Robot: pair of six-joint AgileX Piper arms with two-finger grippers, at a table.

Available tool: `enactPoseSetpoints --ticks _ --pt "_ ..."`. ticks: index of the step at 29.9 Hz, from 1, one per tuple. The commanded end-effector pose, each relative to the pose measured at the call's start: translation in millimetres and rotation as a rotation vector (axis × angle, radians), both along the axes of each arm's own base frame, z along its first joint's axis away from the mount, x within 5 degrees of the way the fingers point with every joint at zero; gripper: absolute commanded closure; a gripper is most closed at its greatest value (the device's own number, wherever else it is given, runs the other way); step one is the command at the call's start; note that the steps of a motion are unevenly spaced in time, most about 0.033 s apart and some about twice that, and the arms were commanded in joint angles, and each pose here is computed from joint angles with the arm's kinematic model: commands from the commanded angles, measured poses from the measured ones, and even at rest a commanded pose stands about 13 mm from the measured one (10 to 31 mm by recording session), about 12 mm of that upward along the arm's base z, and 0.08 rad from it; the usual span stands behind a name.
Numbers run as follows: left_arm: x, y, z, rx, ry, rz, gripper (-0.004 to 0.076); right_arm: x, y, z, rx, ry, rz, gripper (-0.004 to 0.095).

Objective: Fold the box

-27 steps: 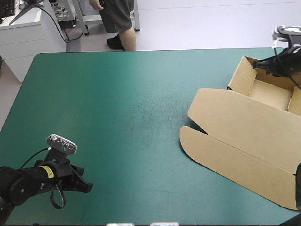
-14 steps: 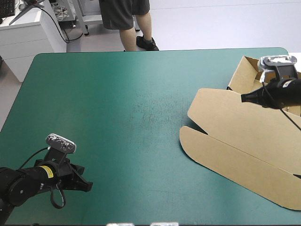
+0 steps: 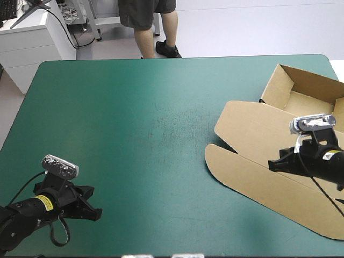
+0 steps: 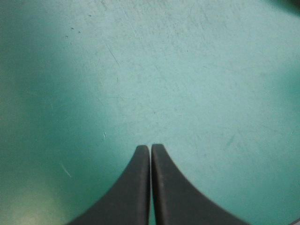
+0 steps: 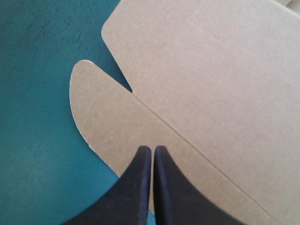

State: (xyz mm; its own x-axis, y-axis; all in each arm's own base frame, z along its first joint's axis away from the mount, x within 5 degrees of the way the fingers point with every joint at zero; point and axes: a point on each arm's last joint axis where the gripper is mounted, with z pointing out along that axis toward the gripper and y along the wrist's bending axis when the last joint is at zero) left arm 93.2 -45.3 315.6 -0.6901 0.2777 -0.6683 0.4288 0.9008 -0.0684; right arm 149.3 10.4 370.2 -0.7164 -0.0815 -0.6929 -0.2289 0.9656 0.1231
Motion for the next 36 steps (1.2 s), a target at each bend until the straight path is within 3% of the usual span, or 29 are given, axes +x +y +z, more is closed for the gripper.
enactPoseSetpoints --ticks 1,19,36 --pt "3 -2 -1 -0.036 -0.028 0.009 0.0732 -15 3 0 0.015 -0.08 -0.001 0.0908" --pt "-1 -5 -33 -0.042 0.093 0.005 0.0732 -91 13 -70 -0.027 -0.131 0.016 0.0908" --pt "-4 -3 -53 -0.008 0.153 0.004 0.0732 -101 14 -85 -0.025 -0.152 0.015 0.0908"
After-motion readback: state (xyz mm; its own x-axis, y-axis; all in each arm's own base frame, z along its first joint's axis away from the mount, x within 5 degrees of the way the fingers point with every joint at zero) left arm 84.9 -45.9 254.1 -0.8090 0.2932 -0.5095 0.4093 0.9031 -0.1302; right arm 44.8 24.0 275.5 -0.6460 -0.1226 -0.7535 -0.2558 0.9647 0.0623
